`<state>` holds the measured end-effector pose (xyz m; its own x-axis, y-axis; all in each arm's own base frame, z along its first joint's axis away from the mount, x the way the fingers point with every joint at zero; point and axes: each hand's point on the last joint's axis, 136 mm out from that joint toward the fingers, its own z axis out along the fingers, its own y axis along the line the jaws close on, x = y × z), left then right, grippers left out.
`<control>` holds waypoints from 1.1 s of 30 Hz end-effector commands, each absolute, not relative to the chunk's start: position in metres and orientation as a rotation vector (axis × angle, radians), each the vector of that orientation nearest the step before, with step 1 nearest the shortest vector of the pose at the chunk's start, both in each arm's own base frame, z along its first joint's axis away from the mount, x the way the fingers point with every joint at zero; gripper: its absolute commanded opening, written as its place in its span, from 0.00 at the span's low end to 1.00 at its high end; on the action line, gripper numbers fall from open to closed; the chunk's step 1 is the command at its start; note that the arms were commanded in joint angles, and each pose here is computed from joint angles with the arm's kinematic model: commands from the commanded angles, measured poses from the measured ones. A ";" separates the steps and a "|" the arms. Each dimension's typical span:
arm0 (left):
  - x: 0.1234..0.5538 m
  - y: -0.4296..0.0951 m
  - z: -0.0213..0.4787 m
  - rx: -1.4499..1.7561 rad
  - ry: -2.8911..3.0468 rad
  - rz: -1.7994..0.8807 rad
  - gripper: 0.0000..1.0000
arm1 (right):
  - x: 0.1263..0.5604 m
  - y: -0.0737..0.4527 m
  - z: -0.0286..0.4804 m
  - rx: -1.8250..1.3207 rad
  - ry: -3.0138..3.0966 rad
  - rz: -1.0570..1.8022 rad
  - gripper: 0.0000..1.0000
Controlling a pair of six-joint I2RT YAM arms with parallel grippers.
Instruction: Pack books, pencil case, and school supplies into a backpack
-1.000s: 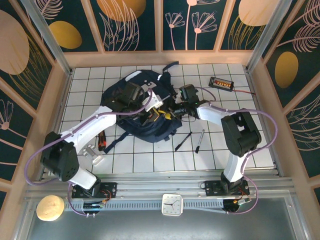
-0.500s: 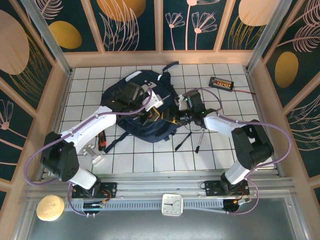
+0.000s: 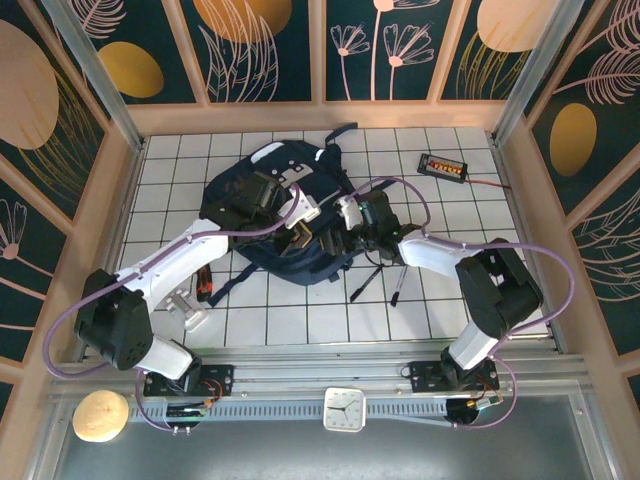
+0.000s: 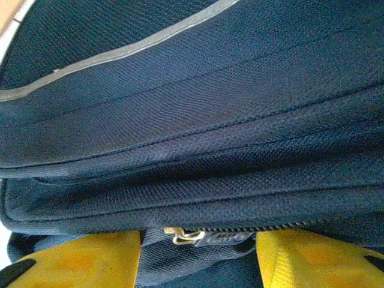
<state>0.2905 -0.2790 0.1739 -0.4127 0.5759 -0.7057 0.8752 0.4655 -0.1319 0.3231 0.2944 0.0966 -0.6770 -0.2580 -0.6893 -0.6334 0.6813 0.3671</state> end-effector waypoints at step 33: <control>0.313 -0.287 0.076 1.249 2.295 -0.480 0.00 | 0.312 0.292 0.107 -0.938 2.221 0.649 0.00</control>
<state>0.3130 -0.2899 0.0823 -0.4411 0.6852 -0.5796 0.8618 0.5035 -0.0607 0.3080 0.2898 0.0972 -0.5806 -0.4382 -0.6862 -0.7314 0.6509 0.2033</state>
